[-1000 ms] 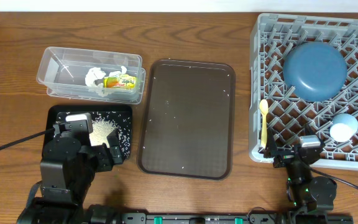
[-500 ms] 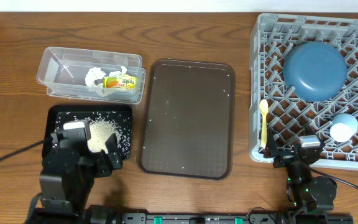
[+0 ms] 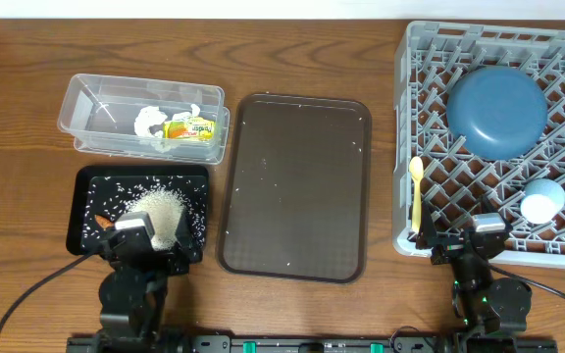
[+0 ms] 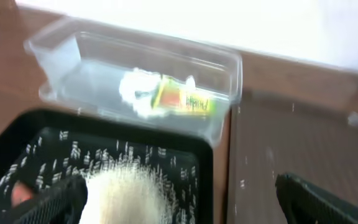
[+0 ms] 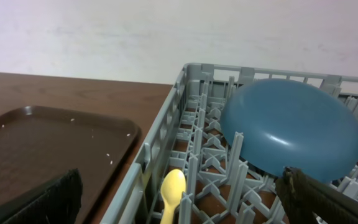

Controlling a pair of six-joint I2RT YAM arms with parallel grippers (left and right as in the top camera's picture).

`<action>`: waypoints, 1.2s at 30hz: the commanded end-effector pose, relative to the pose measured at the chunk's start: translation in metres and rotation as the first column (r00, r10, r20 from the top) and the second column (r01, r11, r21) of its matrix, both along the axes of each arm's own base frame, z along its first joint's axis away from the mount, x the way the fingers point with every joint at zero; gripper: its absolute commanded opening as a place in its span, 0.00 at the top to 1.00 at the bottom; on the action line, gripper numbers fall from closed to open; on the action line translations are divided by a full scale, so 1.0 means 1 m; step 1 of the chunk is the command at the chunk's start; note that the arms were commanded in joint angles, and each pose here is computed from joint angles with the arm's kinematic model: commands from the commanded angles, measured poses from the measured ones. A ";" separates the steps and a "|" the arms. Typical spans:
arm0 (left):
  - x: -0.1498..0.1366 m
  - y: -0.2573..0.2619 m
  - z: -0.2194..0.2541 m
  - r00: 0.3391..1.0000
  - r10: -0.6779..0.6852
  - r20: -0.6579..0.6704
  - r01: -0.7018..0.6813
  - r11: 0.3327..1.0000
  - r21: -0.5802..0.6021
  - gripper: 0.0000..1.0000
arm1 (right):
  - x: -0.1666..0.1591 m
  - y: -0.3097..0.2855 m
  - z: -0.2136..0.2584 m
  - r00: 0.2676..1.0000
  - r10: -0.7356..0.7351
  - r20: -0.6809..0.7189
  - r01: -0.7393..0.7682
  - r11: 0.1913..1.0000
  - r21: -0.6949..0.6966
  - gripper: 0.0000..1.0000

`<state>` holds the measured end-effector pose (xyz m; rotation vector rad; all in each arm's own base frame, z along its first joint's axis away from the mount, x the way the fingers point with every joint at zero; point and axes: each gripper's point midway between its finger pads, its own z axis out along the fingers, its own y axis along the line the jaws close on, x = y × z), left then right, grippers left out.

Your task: Sort waste into correct bins and load items into the dishwasher rack

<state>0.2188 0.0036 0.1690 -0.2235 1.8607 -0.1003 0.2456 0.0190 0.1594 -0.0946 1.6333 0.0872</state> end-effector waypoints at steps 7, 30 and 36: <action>0.022 0.009 0.004 0.973 0.047 0.225 -0.044 0.999 -0.017 0.01 | 0.000 -0.002 0.000 1.000 -0.004 0.004 0.004 1.000 -0.010 0.01; 0.025 -0.015 -0.031 0.982 -0.119 0.146 0.108 0.991 0.084 0.02 | 0.000 -0.002 0.000 1.000 -0.004 0.004 0.004 1.000 -0.010 0.01; 0.025 -0.015 -0.031 0.982 -0.119 0.146 0.108 0.991 0.084 0.02 | 0.000 -0.002 0.000 1.000 -0.004 0.004 0.004 1.000 -0.010 0.01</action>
